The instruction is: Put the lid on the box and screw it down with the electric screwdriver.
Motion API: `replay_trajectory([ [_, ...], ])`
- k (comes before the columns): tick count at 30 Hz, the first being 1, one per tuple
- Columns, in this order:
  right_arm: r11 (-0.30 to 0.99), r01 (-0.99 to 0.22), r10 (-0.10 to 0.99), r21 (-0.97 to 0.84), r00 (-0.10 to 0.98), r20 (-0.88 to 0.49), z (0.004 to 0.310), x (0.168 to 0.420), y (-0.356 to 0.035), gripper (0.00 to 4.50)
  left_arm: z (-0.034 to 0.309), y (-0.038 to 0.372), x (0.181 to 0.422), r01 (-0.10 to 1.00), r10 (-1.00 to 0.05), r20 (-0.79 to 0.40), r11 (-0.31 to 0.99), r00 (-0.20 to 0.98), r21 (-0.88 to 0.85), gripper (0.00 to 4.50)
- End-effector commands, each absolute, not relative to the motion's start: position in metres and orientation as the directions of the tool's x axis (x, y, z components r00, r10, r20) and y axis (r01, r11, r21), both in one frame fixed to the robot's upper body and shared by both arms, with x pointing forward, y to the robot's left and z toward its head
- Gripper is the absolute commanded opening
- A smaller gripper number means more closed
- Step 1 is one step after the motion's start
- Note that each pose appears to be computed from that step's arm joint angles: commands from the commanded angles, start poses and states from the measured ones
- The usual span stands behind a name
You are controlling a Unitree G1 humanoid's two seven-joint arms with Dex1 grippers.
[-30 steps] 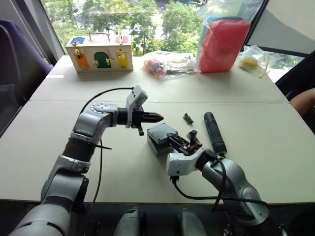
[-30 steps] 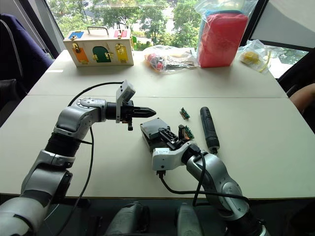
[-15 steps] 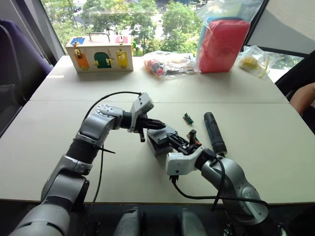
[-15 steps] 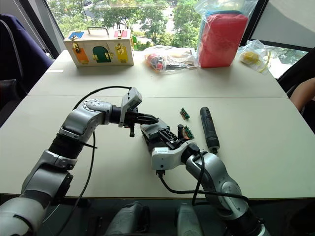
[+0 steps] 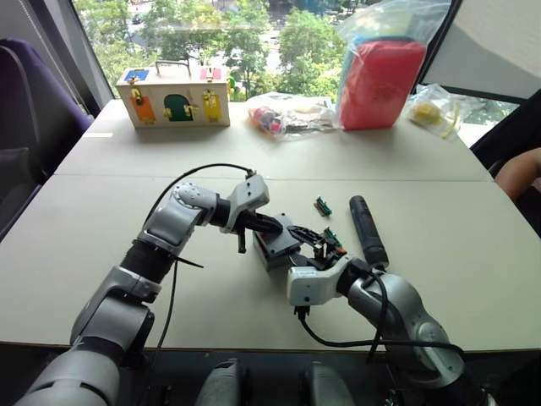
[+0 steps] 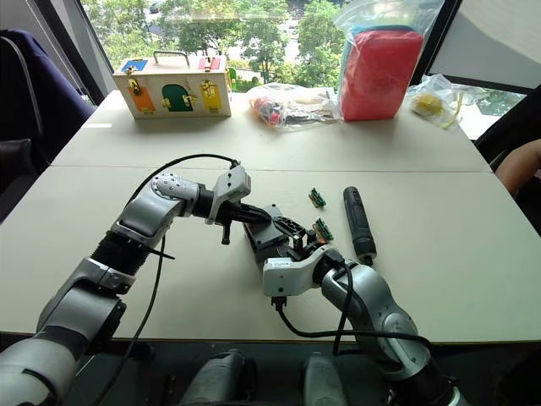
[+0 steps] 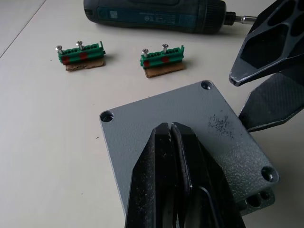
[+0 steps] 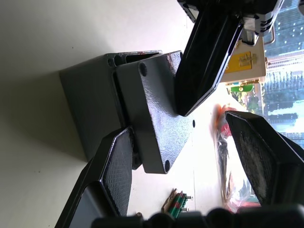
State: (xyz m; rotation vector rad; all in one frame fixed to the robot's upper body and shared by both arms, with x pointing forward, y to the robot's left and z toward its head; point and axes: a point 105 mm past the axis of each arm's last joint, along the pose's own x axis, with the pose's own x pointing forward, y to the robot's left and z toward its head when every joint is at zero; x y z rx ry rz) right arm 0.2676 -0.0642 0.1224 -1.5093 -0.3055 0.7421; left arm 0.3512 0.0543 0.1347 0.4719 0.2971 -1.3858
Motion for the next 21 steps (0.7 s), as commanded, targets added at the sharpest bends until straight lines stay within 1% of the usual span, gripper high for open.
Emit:
replay_trajectory([
  [1,-0.085,-0.235,0.652,-0.968,0.722,-0.233,0.131,0.259,-0.063,3.24,0.091,0.07,0.344,0.99,-0.794,-0.592,0.128,0.139,0.061,0.0],
  [6,-0.059,-0.245,0.676,-0.968,0.704,-0.219,0.135,0.254,-0.065,3.24,0.091,0.069,0.337,0.994,-0.809,-0.578,0.093,0.107,0.054,0.0],
  [9,-0.023,-0.255,0.677,-0.967,0.707,-0.203,0.135,0.255,-0.069,3.24,0.098,0.066,0.337,0.994,-0.838,-0.534,0.092,0.109,0.059,0.0],
  [13,0.021,-0.253,0.678,-0.967,0.714,-0.172,0.137,0.256,-0.072,3.24,0.118,0.061,0.345,0.989,-0.881,-0.448,0.13,0.149,0.074,0.0],
  [16,0.043,-0.256,0.677,-0.966,0.718,-0.16,0.137,0.256,-0.073,2.6,0.127,0.059,0.346,0.989,-0.897,-0.416,0.132,0.149,0.07,0.0],
  [20,0.055,-0.282,0.662,-0.958,0.729,-0.177,0.13,0.256,-0.079,0.99,0.153,0.058,0.343,0.993,-0.933,-0.338,0.115,0.122,0.041,0.0],
  [21,0.055,-0.286,0.659,-0.957,0.73,-0.181,0.129,0.255,-0.081,0.7,0.158,0.059,0.339,0.995,-0.94,-0.327,0.097,0.102,0.032,0.0],
])
